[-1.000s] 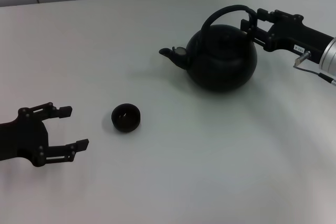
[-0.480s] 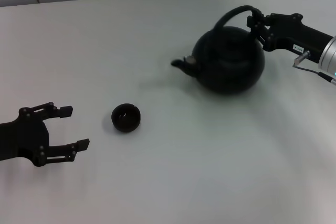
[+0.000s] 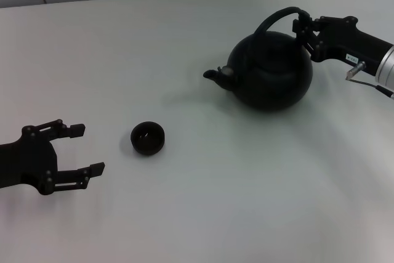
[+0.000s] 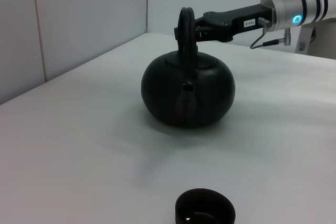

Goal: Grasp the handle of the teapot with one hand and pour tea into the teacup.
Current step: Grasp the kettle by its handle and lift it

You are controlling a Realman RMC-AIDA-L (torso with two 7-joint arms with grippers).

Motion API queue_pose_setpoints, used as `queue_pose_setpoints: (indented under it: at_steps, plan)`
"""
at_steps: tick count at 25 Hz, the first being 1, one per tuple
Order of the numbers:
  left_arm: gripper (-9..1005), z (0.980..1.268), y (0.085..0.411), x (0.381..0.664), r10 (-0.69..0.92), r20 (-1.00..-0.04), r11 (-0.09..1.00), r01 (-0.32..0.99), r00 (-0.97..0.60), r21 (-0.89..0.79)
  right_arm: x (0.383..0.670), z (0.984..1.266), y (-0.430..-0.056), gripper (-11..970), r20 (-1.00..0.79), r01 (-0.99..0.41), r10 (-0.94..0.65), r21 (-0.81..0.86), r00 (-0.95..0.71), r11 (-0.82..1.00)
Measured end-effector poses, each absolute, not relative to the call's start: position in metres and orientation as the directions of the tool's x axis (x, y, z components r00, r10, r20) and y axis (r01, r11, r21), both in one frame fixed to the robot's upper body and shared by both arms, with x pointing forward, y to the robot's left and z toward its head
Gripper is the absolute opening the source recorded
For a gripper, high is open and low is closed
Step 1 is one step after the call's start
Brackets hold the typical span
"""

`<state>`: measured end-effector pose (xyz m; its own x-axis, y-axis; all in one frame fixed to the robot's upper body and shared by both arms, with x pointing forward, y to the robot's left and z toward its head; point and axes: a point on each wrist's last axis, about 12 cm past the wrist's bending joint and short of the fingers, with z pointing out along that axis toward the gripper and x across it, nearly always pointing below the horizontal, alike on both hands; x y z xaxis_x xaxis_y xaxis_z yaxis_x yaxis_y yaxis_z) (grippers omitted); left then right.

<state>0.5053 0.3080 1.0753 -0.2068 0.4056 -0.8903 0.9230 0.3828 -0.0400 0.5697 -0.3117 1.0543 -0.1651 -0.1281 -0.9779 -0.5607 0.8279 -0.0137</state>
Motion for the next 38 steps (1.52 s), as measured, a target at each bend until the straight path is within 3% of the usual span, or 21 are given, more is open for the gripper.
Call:
queue_pose_setpoints:
  at_steps: [38]
  plan:
    - [860,1.073,0.312,0.501,0.402,-0.89,0.399,0.916,-0.213,-0.039,0.605,1.089,-0.275,89,-0.963,-0.703,-0.268,-0.187,-0.005,0.686]
